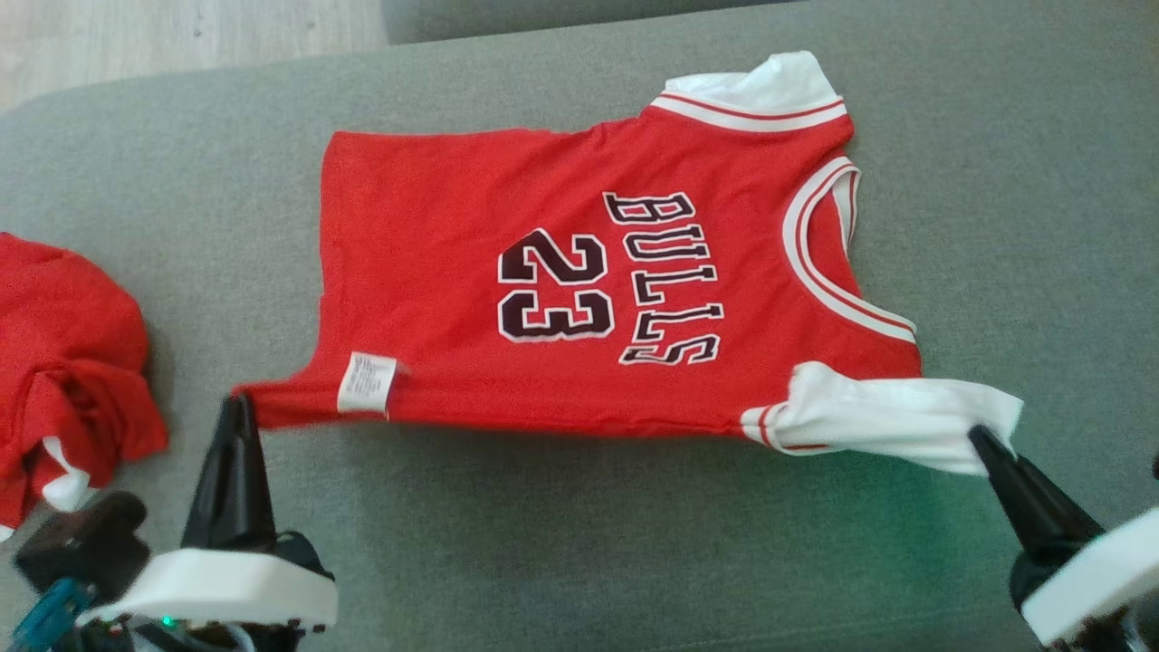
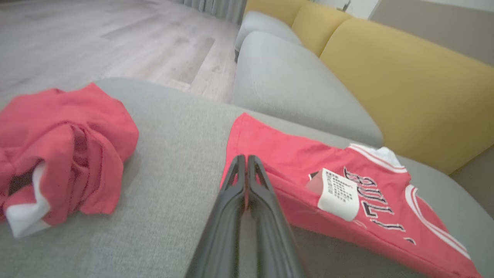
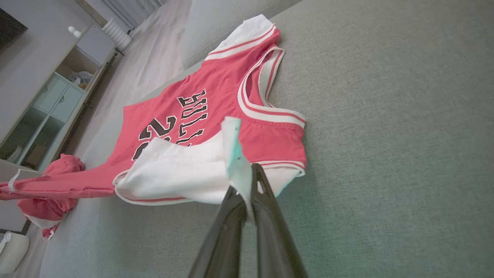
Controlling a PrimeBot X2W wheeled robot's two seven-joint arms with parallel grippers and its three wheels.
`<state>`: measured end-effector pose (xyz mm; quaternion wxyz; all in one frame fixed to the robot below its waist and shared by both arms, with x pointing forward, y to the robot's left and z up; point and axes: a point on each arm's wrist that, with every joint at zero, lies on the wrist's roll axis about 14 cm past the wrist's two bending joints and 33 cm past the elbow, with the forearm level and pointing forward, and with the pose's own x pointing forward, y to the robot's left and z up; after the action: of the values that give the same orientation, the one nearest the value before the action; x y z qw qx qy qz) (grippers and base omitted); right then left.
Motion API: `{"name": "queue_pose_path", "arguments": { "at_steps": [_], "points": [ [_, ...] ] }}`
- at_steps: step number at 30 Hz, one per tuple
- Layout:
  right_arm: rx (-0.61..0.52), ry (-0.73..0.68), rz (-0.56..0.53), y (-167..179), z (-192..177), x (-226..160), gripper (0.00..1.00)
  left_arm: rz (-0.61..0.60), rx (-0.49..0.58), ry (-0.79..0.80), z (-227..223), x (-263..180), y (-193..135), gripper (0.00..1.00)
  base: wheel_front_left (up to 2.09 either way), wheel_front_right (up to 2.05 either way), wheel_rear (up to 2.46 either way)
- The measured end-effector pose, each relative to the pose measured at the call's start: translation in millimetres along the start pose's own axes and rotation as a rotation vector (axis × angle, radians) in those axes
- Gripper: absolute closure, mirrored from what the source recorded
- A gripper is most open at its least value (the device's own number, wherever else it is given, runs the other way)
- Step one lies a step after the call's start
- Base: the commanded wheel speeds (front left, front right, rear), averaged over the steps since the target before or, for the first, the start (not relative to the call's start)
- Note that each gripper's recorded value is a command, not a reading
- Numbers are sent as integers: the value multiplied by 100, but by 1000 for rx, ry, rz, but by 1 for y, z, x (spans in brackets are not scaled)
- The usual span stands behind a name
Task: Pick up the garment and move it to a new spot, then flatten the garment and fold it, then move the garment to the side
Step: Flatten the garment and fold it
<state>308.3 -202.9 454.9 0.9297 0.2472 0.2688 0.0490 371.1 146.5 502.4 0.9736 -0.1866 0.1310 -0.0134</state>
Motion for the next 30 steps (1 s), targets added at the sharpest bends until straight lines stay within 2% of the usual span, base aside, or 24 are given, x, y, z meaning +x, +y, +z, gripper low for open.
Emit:
{"name": "queue_pose_path", "arguments": {
  "at_steps": [4,9,16,21,22,23,24,25,30],
  "points": [
    [-7,37,-6,7,1,12,100,19,-26,154,-37,6,10,100,0,0,0],
    [-21,54,-8,1,13,49,100,22,-63,306,-73,26,21,100,0,0,0],
    [-91,22,39,3,38,101,100,-16,-56,312,-71,69,21,100,0,0,0],
    [-92,21,55,1,36,128,100,-40,-30,349,-85,86,23,100,0,0,0],
    [-84,18,57,0,35,131,60,-43,-29,357,-89,88,24,100,0,0,0],
    [-78,14,58,0,33,134,0,-45,-32,361,-92,89,24,95,0,0,0],
    [-72,12,59,0,31,135,0,-49,-34,362,-96,90,23,56,0,0,0],
    [-72,7,59,-1,29,136,0,-55,-36,361,-99,91,22,0,0,0,0],
    [-86,-107,63,-1,36,133,0,-44,-31,290,-102,92,24,0,0,0,0]
  ]
}}
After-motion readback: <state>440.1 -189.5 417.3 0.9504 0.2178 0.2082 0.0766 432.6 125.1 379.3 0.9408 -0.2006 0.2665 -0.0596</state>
